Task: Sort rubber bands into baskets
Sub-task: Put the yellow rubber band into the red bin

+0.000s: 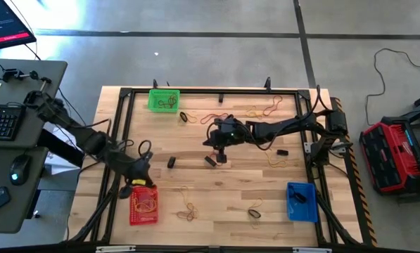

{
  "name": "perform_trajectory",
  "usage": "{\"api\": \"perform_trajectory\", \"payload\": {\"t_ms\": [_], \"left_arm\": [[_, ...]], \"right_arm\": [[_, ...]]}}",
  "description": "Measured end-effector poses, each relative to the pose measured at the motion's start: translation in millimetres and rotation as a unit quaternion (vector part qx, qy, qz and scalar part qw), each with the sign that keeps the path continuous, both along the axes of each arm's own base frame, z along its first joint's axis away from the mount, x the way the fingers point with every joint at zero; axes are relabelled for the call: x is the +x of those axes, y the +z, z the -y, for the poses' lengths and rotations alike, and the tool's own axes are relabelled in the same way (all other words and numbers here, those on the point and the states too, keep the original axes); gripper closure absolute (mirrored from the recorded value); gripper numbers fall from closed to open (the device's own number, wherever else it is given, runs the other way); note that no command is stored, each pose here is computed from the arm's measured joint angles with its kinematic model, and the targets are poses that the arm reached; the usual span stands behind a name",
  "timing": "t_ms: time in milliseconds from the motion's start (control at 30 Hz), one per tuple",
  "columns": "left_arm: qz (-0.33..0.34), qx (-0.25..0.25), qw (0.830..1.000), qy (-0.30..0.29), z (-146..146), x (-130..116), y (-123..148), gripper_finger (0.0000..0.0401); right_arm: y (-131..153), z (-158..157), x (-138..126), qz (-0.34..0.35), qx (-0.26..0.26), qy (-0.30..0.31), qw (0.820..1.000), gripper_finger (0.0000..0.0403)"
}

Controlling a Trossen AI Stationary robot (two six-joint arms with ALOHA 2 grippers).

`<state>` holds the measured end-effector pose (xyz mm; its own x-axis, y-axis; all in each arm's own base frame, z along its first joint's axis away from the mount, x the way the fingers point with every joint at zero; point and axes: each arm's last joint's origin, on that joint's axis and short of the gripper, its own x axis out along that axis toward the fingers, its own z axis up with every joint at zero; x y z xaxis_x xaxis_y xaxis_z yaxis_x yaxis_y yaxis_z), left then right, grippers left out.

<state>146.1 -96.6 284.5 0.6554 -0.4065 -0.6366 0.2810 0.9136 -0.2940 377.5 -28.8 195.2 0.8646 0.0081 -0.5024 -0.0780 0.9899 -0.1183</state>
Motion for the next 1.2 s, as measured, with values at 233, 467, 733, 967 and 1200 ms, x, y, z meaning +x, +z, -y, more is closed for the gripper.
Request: {"api": "perform_trajectory", "payload": {"t_ms": [233,467,733,967,1200], "left_arm": [[-0.040,-0.018,0.999,0.004,10,-7,-4,0.0401],[-0.080,-0.018,0.997,0.004,25,-5,-17,0.0401],[-0.139,-0.029,0.990,0.014,44,-7,-36,0.0401],[-0.179,-0.039,0.982,0.047,53,-21,-40,0.0401],[-0.194,-0.041,0.978,0.071,57,-31,-41,0.0401]], "right_arm": [[0,0,0,0.000,0.000,0.000,1.000,0.0403],[0,0,0,0.000,0.000,0.000,1.000,0.0403],[0,0,0,0.000,0.000,0.000,1.000,0.0403],[0,0,0,0.000,-0.003,0.002,1.000,0.0403],[0,0,0,0.000,-0.003,0.002,1.000,0.0403]]}}
